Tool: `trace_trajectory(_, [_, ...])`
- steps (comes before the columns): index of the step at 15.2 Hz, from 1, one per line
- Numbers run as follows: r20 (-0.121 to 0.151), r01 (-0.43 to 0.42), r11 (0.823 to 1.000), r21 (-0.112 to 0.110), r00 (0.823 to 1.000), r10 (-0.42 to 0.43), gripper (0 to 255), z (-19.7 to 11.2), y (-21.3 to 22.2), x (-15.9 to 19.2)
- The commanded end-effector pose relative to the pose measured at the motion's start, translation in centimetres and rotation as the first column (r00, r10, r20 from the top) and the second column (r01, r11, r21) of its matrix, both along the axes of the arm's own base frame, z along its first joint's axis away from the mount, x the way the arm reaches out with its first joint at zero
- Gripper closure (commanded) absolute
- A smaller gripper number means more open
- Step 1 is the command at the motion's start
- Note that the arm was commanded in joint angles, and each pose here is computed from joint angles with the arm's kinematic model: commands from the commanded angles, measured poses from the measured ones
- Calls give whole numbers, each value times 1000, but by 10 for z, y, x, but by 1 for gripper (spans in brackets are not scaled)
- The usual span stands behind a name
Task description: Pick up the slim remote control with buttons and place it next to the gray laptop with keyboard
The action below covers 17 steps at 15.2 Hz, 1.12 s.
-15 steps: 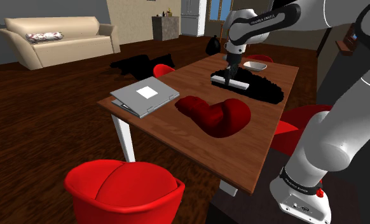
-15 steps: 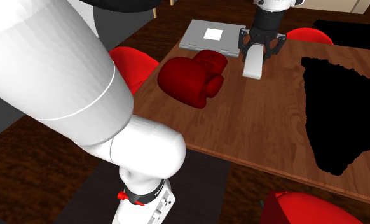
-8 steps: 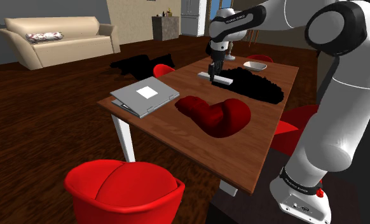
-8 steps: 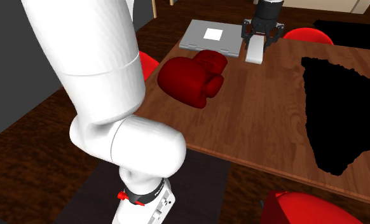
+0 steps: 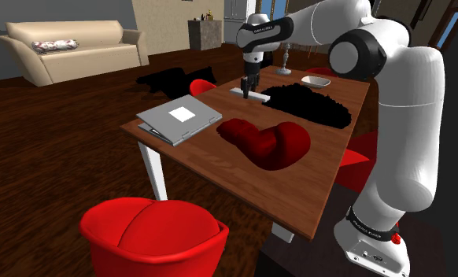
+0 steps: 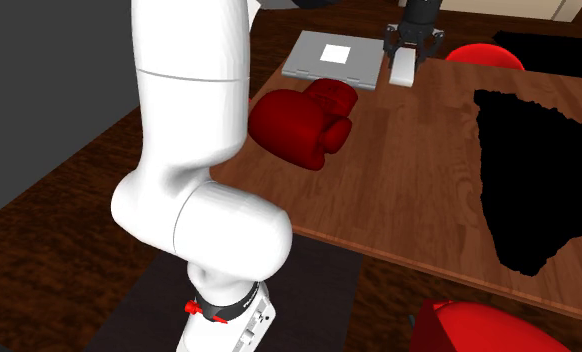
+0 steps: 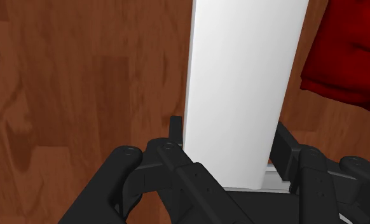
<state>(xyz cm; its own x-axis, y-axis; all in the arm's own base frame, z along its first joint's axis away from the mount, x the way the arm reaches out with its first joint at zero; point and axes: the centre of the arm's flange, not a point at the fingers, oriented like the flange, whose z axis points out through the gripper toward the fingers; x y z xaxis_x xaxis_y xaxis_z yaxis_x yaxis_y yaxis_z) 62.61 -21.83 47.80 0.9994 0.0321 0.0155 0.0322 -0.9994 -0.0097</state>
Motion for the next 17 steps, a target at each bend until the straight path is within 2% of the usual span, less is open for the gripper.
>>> trace_trajectory(1, [1,0,1000,0,1000,0,255,-9,0,2])
trace_trajectory(17, [1,0,1000,0,1000,0,255,-93,0,2])
